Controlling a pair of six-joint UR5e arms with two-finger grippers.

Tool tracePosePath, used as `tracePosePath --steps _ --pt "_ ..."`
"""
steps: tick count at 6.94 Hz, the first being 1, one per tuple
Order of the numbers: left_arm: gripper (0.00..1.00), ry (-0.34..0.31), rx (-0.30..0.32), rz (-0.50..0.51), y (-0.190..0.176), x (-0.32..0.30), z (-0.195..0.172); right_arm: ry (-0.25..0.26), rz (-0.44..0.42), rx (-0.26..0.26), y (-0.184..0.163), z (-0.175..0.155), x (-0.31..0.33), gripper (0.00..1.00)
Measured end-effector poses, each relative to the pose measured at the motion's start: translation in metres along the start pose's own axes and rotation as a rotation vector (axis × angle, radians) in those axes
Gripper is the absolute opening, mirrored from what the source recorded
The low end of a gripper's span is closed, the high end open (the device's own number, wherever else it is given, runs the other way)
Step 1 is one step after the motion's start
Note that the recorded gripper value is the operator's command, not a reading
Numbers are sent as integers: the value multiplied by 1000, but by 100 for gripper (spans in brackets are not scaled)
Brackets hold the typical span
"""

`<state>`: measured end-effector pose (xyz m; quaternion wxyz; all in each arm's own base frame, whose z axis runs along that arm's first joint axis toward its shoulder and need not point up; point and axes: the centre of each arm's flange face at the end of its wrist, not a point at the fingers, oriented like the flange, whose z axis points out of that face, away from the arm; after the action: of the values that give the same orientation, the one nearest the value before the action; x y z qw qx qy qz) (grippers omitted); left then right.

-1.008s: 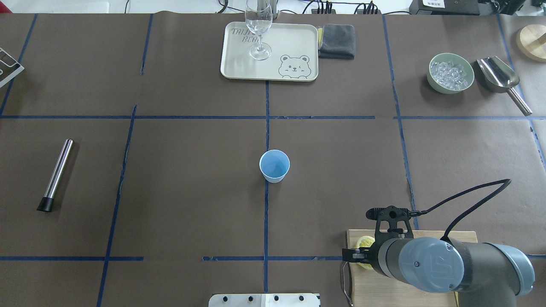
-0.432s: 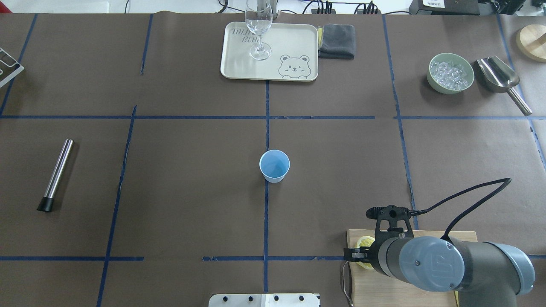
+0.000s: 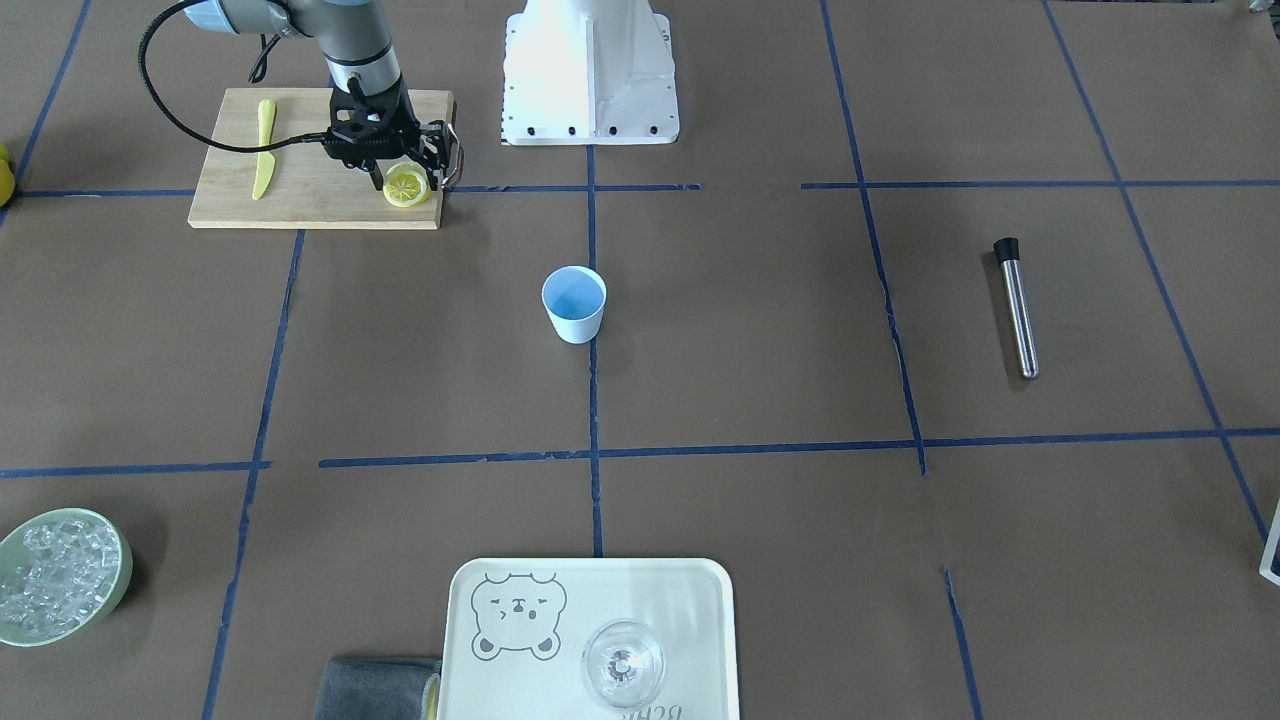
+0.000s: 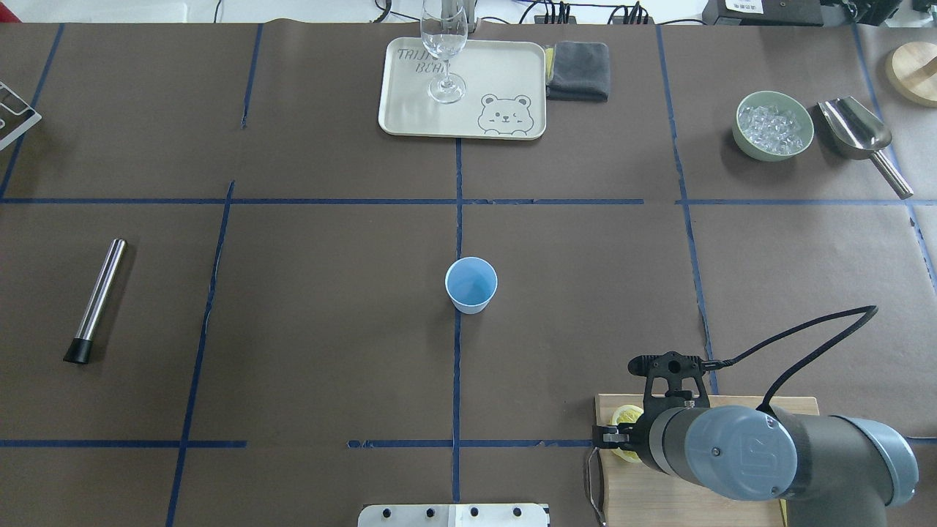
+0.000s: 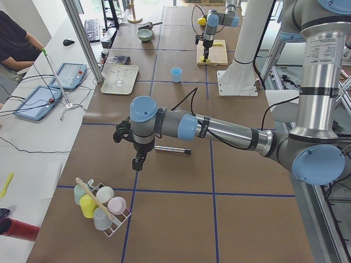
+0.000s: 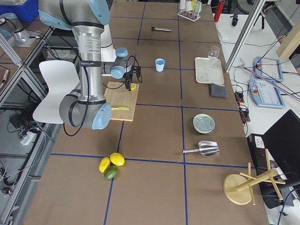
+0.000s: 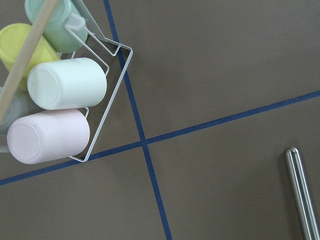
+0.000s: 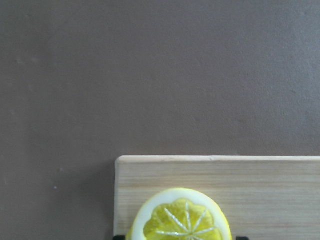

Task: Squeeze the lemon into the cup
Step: 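Lower the right gripper and close it on the lemon slice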

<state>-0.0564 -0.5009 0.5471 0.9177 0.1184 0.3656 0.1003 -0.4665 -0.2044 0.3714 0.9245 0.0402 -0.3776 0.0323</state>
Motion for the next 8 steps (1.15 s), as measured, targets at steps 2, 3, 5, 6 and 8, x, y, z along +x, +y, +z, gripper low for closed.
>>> tracePosePath --steps 2,3,5,6,8 --pt "100 0 1 -1 0 0 -1 -1 0 0 0 0 0 70" --pt "100 0 1 -1 1 0 0 -1 0 0 0 0 0 61" --pt "100 0 -1 -2 1 -1 0 -1 2 1 -1 -1 0 52" --pt "100 0 -1 -2 1 -1 0 -1 3 2 -1 -1 0 53" --pt "100 0 -3 -2 1 -1 1 -11 9 3 -5 -6 -1 53"
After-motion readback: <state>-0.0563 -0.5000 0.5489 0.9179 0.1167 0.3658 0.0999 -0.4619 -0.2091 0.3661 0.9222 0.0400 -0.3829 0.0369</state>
